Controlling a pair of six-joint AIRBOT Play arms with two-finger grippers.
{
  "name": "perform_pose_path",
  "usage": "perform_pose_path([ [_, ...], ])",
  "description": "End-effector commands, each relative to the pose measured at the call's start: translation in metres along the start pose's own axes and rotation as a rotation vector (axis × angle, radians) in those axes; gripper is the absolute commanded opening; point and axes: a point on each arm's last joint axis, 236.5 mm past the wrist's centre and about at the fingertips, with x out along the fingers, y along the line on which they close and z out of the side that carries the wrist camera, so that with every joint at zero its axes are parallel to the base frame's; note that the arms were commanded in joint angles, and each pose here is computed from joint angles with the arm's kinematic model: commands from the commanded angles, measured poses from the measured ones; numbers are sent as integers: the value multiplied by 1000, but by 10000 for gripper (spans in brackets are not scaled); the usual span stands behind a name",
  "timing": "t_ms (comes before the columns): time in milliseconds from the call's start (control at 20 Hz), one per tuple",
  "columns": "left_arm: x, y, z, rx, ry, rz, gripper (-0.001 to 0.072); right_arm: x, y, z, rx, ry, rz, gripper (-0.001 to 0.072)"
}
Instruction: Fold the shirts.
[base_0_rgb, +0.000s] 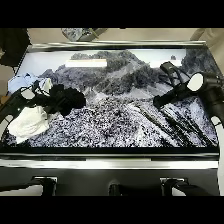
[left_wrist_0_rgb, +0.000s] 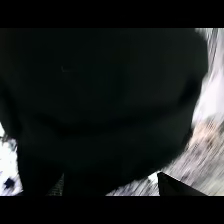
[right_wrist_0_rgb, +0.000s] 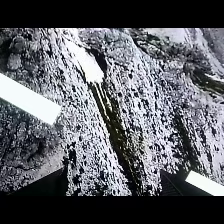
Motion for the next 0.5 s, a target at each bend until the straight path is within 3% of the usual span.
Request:
perform_pose_path([
  [0,22,-2,29,-138,-76,-68,720,6,2,-5,-15,29,15,681],
  [100,45,5,13,-186,-4,-58,720,6,0,1,-13,4,7,681],
  [150,56,7,4,-211,40,-56,643,6,1,2,-11,-4,10,681],
  [200,62,5,-1,-211,66,-69,273,6,2,3,-10,-7,15,681],
  [250,62,-3,-1,-190,68,-105,55,6,4,3,-8,-7,20,681],
  [350,41,-43,12,-80,35,-239,37,6,1,7,-11,-23,12,681],
  [450,-22,-115,19,203,-41,-423,36,-2,0,11,-74,-40,-4,679],
])
